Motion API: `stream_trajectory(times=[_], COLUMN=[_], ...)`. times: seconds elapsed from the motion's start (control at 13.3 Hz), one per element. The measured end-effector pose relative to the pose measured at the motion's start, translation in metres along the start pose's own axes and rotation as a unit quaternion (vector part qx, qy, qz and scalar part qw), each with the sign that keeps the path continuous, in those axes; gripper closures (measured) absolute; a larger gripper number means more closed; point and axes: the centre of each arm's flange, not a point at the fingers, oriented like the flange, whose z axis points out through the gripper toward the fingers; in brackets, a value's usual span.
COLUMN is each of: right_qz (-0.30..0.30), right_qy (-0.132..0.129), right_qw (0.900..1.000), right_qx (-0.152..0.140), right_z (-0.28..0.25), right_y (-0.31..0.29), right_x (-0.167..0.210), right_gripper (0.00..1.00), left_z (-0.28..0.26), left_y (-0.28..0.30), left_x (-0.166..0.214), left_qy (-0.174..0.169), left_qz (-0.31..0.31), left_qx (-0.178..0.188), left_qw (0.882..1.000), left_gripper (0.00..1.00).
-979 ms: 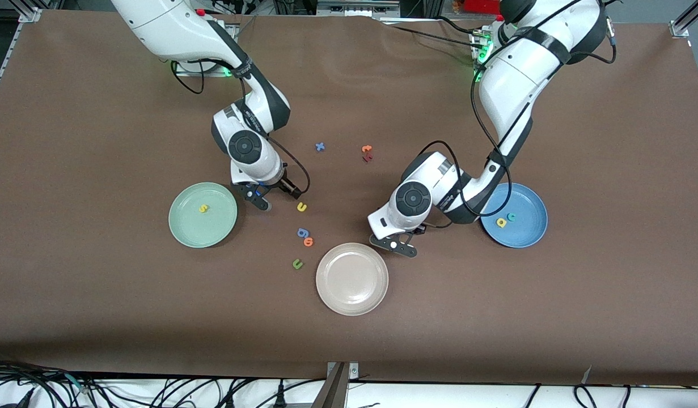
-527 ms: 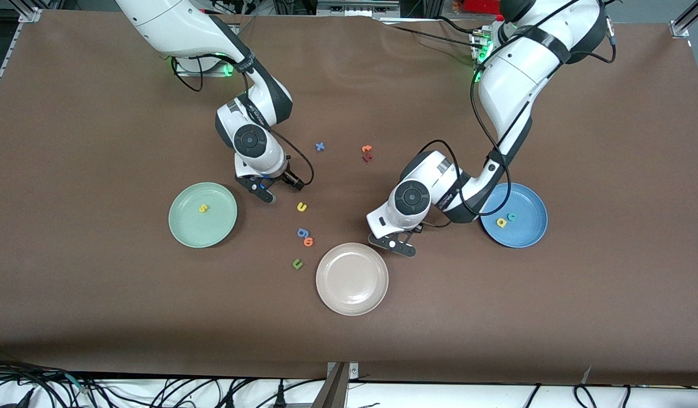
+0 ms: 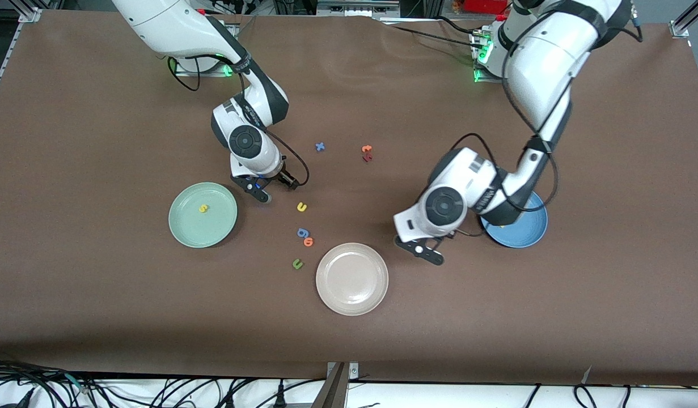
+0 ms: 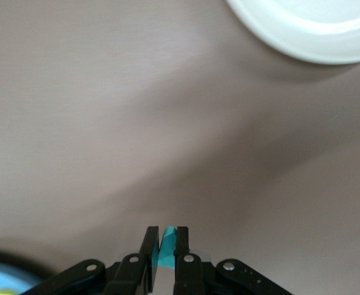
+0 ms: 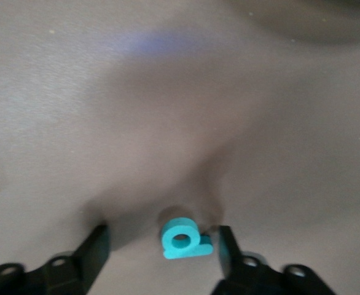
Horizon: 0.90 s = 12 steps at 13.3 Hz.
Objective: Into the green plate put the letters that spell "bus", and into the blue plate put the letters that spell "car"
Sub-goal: 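Place the cyan letter on the blue plate while the right gripper places 'p'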
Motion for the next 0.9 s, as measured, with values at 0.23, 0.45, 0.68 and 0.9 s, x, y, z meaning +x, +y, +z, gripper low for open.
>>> stream_trajectory(times=[0.23,0.45,0.68,0.9], right_qz=[-0.003,-0.005,-0.006,-0.012], right_qy=[0.004,0.006,0.008,0.011], right_qw=[1.0,1.0,1.0,1.0], right_qx=[0.01,0.012,0.012,0.017], right_z=[0.0,-0.003,-0.005,-0.011], right_y=[0.001,0.003,0.005,0.007], right_x=[-0.001,-0.002,-0.003,0.005], right_gripper=[0.46,0.6,0.7,0.7], left_z=[0.019,0.027,0.035,0.051], left_y=[-0.084,-0.131,-0.152,-0.152], left_x=[-0.024,-0.051,-0.067,-0.089], left_qy=[-0.053,-0.106,-0.131,-0.109], left_qz=[0.061,0.081,0.089,0.098], left_qx=[-0.019,-0.033,-0.006,0.0], left_qw=[0.997,0.991,0.987,0.989], left_gripper=[0.85,0.85,0.85,0.85])
